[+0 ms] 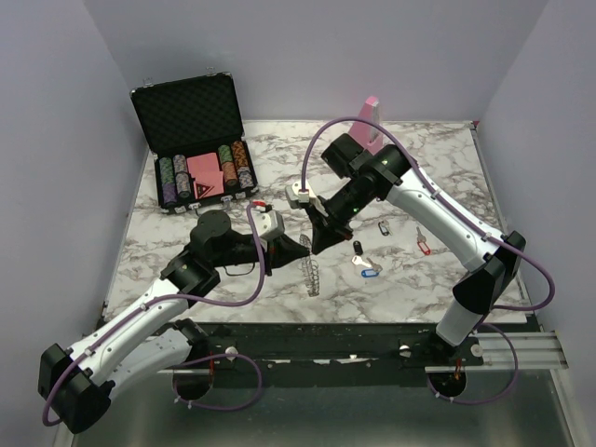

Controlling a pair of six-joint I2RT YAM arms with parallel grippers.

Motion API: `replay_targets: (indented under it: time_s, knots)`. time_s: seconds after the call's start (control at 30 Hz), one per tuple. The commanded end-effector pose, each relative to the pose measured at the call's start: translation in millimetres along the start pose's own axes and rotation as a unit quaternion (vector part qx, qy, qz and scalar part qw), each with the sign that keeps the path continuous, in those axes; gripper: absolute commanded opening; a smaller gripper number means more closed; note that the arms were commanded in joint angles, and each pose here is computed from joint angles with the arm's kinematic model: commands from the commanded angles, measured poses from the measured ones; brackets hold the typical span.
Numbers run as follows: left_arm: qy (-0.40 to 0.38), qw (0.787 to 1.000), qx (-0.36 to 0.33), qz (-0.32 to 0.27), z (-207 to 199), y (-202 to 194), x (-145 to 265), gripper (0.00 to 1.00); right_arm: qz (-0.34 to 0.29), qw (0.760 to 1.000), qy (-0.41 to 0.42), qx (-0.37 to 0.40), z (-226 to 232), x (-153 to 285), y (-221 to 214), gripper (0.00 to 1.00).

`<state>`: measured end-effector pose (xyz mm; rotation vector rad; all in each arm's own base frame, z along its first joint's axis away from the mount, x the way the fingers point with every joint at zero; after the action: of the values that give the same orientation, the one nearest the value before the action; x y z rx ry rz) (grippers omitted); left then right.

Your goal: Put the keys on the keyring

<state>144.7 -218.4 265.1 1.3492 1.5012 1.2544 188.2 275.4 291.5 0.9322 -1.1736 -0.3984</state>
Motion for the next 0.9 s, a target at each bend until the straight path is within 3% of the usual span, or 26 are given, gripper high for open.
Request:
replay_targets:
  time_s: [0.0,0.13,0.27,0.37,0.5,0.87]
  knots:
    - [-0.025,1.0,-0.007,0.002,-7.6,4.9,0.5,0.0,0.006,1.0,0.02,-0.014,13.0,2.9,1.6,0.01]
    - [-0.014,1.0,-0.02,-0.017,-7.9,7.7,3.7,0.0,-0.006,1.0,0.027,-0.011,16.0,2.5,3.8,0.02]
    - [-0.01,0.996,-0.065,-0.068,-10.8,7.0,10.8,0.0,-0.022,0.999,0.03,0.001,21.0,5.5,10.2,0.43]
    - [-0.034,0.984,-0.128,-0.121,-19.6,-1.6,19.6,0.0,-0.039,0.999,0.026,0.024,27.0,12.4,19.9,0.55]
    - [-0.079,0.96,-0.198,-0.181,-36.1,-2.4,29.8,0.0,-0.083,0.994,0.04,0.055,41.4,17.9,31.9,0.58]
    - [-0.131,0.953,-0.182,-0.204,-48.5,2.4,29.2,0.0,-0.128,0.983,0.065,0.114,60.3,13.9,27.7,0.6]
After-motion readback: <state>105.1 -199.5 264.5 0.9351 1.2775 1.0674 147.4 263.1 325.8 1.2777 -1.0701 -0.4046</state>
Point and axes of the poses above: each gripper's point midway between its finger pads, its own x axis back along the fingers, its own z axis along the line the jaws close on, y = z × x, the point moved 6 cm from there along x, back along the fingers, and after that the axes turned 8 degrees about x, right-handed, at the moved point
